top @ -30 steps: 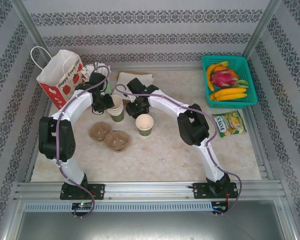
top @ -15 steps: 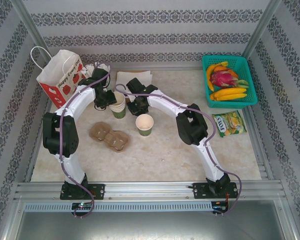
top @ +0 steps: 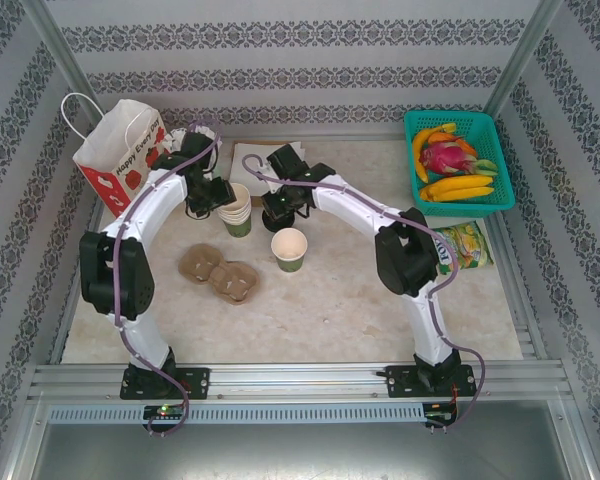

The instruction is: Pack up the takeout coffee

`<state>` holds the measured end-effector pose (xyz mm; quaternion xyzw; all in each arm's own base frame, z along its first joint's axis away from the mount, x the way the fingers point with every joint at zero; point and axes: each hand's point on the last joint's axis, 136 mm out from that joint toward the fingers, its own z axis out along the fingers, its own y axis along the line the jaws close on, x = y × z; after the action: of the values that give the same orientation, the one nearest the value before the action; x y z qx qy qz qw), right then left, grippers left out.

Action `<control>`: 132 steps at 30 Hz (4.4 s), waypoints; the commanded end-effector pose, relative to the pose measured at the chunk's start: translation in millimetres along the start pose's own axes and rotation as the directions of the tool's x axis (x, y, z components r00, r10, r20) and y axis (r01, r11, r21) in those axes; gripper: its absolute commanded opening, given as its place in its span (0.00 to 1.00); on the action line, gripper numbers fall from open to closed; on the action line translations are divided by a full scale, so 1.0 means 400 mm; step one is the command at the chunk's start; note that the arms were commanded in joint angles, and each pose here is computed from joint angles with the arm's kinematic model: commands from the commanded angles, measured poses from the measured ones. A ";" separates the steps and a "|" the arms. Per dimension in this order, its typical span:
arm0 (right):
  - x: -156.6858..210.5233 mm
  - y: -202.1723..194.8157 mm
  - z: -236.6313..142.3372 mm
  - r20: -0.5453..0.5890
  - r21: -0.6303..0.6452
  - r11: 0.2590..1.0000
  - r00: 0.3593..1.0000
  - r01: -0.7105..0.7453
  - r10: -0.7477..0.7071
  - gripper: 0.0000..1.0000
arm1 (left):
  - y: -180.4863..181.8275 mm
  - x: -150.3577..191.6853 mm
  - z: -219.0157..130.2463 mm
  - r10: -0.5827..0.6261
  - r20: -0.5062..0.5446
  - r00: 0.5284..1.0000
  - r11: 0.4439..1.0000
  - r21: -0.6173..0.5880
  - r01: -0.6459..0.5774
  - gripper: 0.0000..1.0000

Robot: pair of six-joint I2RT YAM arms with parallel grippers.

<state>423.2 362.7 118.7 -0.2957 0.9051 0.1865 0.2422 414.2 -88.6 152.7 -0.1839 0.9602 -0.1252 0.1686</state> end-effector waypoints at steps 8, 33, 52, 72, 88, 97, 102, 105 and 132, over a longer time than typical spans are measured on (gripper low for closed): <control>-0.075 0.107 -0.227 0.259 -0.050 0.908 0.884 0.415 -0.390 0.05 | -0.062 0.020 -0.181 0.142 0.099 0.985 0.978 0.143 -0.155 0.70; -0.086 0.328 -0.364 0.508 0.027 0.748 0.635 0.663 -0.581 0.04 | -0.251 0.101 -0.308 0.317 0.327 0.890 0.833 0.352 -0.426 0.43; -0.127 0.295 -0.496 0.579 -0.224 0.927 0.806 0.302 -0.123 0.58 | -0.275 0.058 -0.313 0.382 0.463 0.800 0.779 0.304 -0.548 0.02; -0.310 0.261 -0.633 -0.185 -0.801 -0.015 0.224 -0.598 0.957 0.78 | -0.410 -0.036 -0.478 0.568 0.819 -0.080 0.446 -0.388 -0.806 0.00; -0.269 0.118 -0.649 -0.146 -0.847 -0.146 -0.041 -0.511 0.988 0.73 | -0.392 -0.052 -0.473 0.558 0.828 -0.064 0.446 -0.364 -0.818 0.00; -0.324 0.125 -0.615 -0.210 -0.841 -0.208 -0.053 -0.500 0.976 0.62 | -0.415 0.008 -0.445 0.558 0.819 -0.135 0.307 -0.355 -0.883 0.00; -0.313 0.107 -0.592 -0.201 -0.840 -0.227 -0.106 -0.492 0.974 0.42 | -0.410 0.011 -0.439 0.573 0.806 -0.148 0.293 -0.370 -0.881 0.00; -0.304 0.095 -0.588 -0.183 -0.842 -0.218 -0.118 -0.494 0.976 0.32 | -0.407 0.011 -0.436 0.577 0.803 -0.149 0.293 -0.374 -0.880 0.00; -0.194 0.008 -0.648 0.436 -0.778 0.592 0.496 -0.211 0.751 0.00 | -0.331 0.116 -0.491 0.271 0.888 0.371 0.532 0.183 -0.827 1.00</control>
<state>423.8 273.1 331.9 0.2360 0.6503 0.6450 0.3247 348.6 -193.8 345.0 0.2819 0.6752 -0.1878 0.6553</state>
